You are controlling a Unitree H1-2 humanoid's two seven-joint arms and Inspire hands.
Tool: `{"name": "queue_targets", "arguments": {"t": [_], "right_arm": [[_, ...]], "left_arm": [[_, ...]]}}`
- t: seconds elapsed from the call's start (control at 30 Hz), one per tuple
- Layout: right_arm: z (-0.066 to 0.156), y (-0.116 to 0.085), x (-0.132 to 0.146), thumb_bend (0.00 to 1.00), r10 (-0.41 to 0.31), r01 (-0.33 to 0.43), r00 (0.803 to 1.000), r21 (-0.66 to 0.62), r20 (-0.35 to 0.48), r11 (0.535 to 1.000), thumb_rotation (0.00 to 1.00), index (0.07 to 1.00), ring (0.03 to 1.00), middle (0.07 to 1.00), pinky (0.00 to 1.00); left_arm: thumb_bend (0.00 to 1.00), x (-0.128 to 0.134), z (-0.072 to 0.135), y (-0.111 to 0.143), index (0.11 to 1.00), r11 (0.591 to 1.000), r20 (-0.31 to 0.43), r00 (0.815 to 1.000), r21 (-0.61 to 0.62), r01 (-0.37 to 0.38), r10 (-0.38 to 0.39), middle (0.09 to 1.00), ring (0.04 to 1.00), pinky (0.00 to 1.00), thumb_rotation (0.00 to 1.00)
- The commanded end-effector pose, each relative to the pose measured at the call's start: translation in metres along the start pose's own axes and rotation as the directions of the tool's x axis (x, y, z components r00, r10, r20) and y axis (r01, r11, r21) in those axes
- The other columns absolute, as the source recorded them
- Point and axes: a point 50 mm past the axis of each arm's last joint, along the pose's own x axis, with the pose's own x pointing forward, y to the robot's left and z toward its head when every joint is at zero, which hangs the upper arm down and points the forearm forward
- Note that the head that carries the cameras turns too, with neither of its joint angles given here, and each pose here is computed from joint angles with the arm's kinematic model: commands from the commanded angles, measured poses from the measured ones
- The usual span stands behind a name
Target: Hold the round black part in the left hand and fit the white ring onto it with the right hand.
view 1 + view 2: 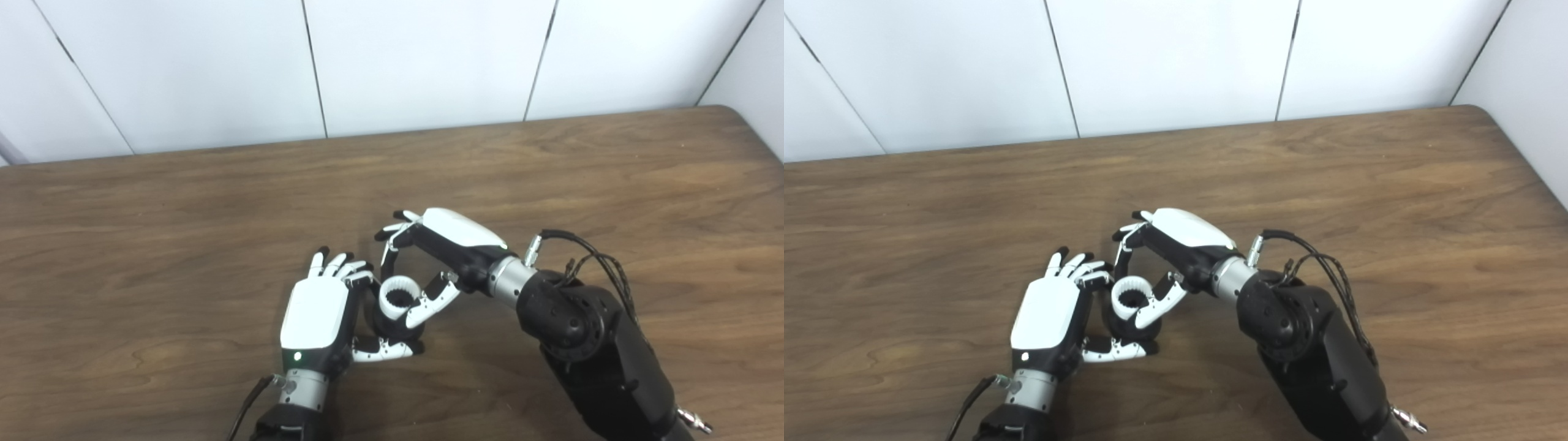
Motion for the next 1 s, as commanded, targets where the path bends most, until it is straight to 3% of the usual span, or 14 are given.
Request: {"name": "queue_targets", "arguments": {"t": [0.0, 0.97], "right_arm": [[0.0083, -0.0109, 0.003, 0.52, -0.052, 0.053, 0.998, -0.019, 0.042, 0.998, 0.13, 0.484, 1.0, 0.866, 1.0], [-0.0003, -0.0115, 0.0029, 0.52, -0.032, 0.032, 0.999, -0.017, 0.001, 0.999, 0.13, 0.484, 1.0, 0.873, 1.0]], "left_arm": [[0.52, 0.0045, 0.006, 0.0047, 0.485, 1.0, 0.028, 0.999, 0.013, -0.023, 0.023, 0.78, 0.89, 1.0, 0.06], [0.52, 0.0055, 0.009, 0.007, 0.484, 1.0, 0.02, 1.0, 0.002, -0.022, 0.022, 0.782, 0.896, 1.0, 0.06]]}}
